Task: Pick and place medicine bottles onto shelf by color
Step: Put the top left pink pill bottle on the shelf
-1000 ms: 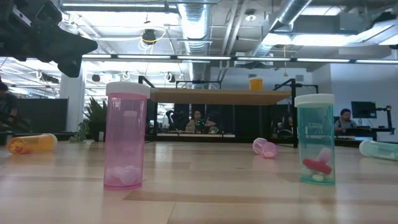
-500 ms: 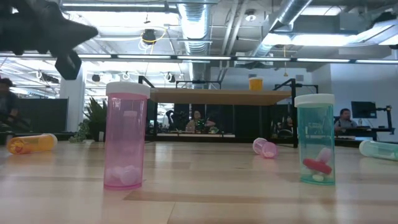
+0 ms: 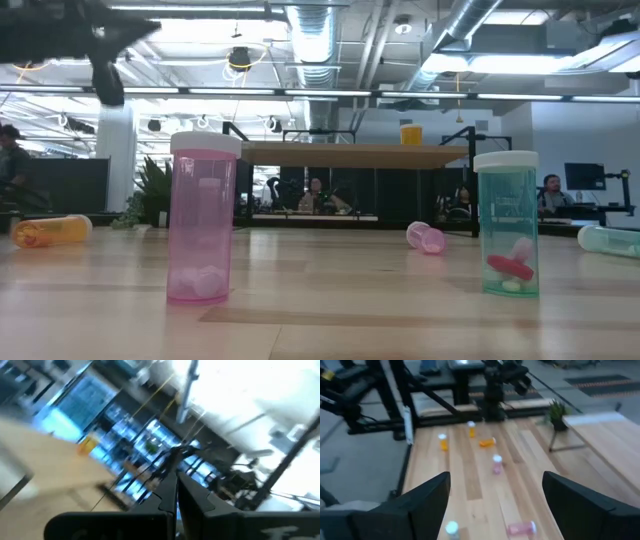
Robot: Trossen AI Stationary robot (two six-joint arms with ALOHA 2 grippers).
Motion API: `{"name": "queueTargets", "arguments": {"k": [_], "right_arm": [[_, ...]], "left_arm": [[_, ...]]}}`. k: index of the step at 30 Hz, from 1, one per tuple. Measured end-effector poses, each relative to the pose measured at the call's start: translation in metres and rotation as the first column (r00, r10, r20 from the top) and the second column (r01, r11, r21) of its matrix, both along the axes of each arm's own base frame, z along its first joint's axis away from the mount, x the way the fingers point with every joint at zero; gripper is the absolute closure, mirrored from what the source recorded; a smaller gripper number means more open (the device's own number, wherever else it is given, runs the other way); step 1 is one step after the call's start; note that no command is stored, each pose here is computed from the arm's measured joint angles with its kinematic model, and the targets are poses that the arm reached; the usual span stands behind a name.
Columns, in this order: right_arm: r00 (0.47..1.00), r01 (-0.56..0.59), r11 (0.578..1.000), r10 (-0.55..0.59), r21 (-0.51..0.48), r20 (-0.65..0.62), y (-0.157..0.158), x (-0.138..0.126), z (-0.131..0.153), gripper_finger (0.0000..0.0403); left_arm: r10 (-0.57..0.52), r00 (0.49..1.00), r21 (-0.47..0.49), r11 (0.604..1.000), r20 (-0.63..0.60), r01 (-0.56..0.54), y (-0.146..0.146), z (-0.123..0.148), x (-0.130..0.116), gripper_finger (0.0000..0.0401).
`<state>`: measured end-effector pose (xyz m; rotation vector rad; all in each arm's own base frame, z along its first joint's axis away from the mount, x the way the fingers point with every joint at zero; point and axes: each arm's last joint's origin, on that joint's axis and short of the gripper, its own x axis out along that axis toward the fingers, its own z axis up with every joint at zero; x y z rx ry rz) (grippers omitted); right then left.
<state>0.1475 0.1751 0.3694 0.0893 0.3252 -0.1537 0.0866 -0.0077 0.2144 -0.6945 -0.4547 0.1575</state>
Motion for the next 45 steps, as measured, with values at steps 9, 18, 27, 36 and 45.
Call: {"name": "queueTargets", "arguments": {"k": [9, 18, 27, 36, 45], "right_arm": [[0.984, -0.180, 0.983, 0.180, 0.035, -0.010, -0.006, 0.033, 0.009, 0.0072], [0.972, -0.235, 0.972, 0.235, -0.007, -0.014, -0.025, 0.053, 0.012, 0.0072], [0.971, -0.195, 0.980, 0.198, 0.035, -0.134, -0.029, 0.059, -0.053, 0.0072], [0.983, -0.171, 0.981, 0.177, 0.094, -0.057, -0.045, 0.049, -0.100, 0.0072], [0.987, -0.145, 0.979, 0.133, 0.144, 0.088, -0.087, 0.035, -0.125, 0.0072]], "left_arm": [[-0.126, 0.957, 0.177, 0.968, -0.261, 0.176, -0.010, 0.049, 0.018, 0.0401], [-0.114, 0.774, 0.343, 0.849, -0.623, 0.401, -0.026, 0.105, 0.065, 0.0401], [-0.113, 0.601, 0.293, 0.793, -0.791, 0.534, -0.040, 0.091, 0.109, 0.0370], [-0.079, 0.436, 0.220, 0.773, -0.897, 0.595, -0.049, 0.052, 0.142, 0.0264], [-0.075, 0.292, 0.138, 0.753, -0.954, 0.644, -0.054, 0.020, 0.160, 0.0209]]}}
